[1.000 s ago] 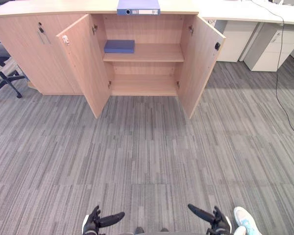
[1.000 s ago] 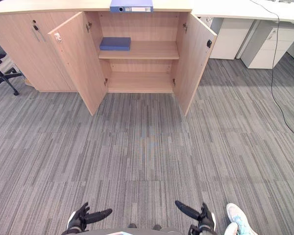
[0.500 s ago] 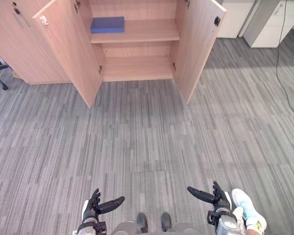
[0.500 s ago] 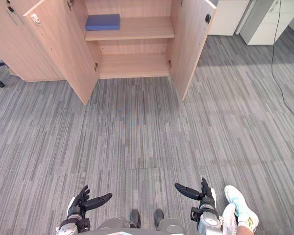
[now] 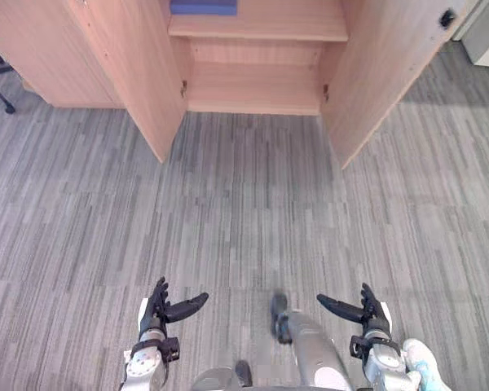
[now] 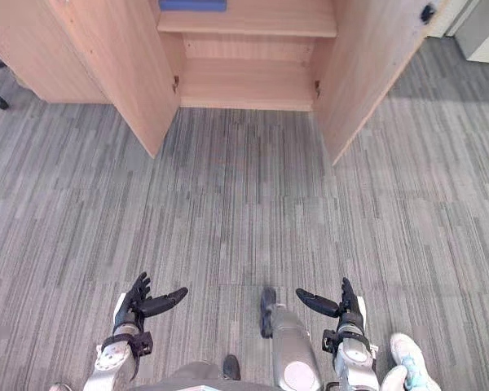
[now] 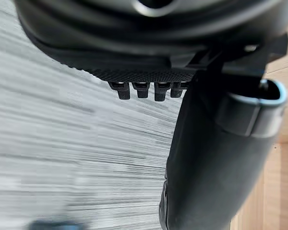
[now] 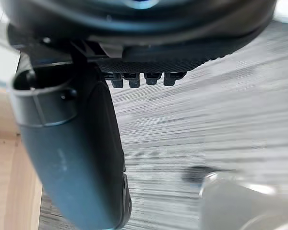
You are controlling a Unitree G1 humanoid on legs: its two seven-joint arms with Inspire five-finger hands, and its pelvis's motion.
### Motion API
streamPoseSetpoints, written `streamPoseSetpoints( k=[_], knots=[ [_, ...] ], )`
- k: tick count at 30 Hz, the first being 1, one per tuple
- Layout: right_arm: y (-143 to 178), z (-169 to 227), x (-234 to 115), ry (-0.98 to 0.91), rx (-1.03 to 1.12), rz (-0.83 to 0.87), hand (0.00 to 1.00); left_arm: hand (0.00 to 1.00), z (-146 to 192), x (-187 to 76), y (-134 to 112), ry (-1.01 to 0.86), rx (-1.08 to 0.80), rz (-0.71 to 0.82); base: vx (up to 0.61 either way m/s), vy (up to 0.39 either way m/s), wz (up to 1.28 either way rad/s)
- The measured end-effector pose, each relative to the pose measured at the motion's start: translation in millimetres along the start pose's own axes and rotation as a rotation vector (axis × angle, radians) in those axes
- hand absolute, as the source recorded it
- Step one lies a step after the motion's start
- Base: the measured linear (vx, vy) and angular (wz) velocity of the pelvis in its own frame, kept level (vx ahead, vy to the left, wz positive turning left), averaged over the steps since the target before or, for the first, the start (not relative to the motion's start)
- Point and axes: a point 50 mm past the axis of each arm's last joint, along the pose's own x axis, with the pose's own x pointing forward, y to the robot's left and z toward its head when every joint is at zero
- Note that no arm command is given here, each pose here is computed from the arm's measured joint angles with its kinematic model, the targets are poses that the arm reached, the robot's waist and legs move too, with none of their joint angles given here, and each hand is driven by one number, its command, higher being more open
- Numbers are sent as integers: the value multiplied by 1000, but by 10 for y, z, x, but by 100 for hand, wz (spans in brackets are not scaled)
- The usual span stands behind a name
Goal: Walk over to the cabinet, pick up the folder, carry it to the office cabinet, place the folder inside the office cabinet, then close the office cabinet door
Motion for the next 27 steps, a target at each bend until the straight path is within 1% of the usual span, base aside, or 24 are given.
streamPoseSetpoints(
  k=[1,4,8,11,13,15,17,18,20,23,27],
  knots=[
    [-13,-25,-18,6,-4,-3,100,100,-25,-10,-4,9,0,-1,763,-165,38],
    [65,97,38,-30,-2,25,100,100,-23,-1,-119,9,-24,-27,788,-209,19],
    [226,162,12,-65,15,70,100,100,-40,-35,-148,4,-45,-43,620,-142,-31],
    [281,299,23,-129,45,85,100,100,-47,-48,-161,5,-58,-49,662,-6,-61],
    [276,337,73,-129,36,82,100,100,-76,-66,-148,14,-57,-46,664,144,-67],
    [231,303,96,-109,34,62,100,100,-127,-96,-140,30,-59,-42,581,195,-58],
    [221,168,94,-45,30,48,100,100,-163,-83,-97,54,-47,-24,761,321,-21],
    [192,114,78,-27,32,41,100,100,-108,-47,-127,36,-53,-29,835,353,27],
    [185,-1,48,23,51,26,100,100,-118,-47,-133,41,-53,-31,604,242,2],
    [274,-60,27,48,42,58,100,100,-196,-70,-59,73,-35,-13,670,197,-18],
    [421,-86,-8,51,2,125,100,100,-165,-39,-20,63,-24,-6,487,-30,18]
  ],
)
